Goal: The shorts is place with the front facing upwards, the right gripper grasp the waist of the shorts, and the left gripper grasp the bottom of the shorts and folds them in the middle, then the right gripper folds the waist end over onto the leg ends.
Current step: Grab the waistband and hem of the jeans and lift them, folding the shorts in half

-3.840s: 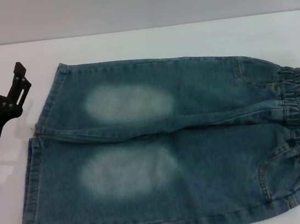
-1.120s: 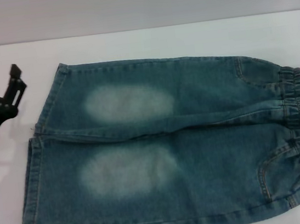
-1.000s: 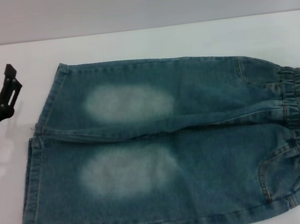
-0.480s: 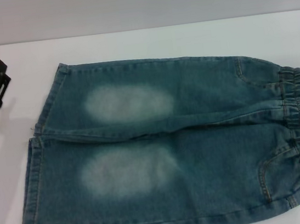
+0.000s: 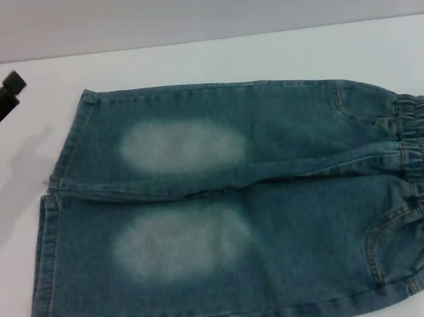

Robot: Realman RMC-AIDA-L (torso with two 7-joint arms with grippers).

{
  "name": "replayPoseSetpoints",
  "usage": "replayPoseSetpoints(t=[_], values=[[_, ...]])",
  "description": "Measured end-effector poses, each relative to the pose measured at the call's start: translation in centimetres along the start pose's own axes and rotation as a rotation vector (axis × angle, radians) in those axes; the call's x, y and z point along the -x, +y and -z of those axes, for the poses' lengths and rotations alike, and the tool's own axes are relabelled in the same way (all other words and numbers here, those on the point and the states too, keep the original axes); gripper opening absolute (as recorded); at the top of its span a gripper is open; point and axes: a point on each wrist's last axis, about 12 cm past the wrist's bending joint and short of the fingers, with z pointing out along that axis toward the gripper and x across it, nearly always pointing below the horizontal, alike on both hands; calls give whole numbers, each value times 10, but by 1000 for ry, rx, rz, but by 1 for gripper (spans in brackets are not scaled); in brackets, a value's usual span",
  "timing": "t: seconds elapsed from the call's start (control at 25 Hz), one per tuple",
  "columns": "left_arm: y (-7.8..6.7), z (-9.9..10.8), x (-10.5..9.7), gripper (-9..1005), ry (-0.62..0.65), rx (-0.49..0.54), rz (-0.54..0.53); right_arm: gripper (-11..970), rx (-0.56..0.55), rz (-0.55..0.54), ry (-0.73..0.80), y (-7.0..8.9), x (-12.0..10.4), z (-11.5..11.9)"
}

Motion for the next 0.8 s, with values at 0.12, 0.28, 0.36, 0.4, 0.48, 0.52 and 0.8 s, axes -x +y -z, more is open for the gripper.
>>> replayPoseSetpoints(t=[0.12, 0.28, 0.36, 0.4, 0.48, 0.52, 0.8], values=[[3, 10, 8, 780, 70, -50, 76, 694, -6, 5, 2, -2, 0, -1], [4, 27, 20, 778, 261, -122, 204, 694, -33, 10, 0, -8, 2, -4], [0, 32, 24, 777, 348, -162, 247, 694, -49, 10, 3, -10, 2, -4], [-2, 33, 27, 776, 393, -181, 268, 694, -62, 9, 6, -13, 3, -5], [-6, 34, 30, 775, 483, -207, 308, 694, -67, 8, 8, -13, 3, -6], [-7, 34, 31, 775, 533, -213, 329, 694, -73, 6, 8, -14, 3, -7], [-12, 29, 33, 771, 800, -166, 432, 695, -101, -8, 9, -14, 5, -13]])
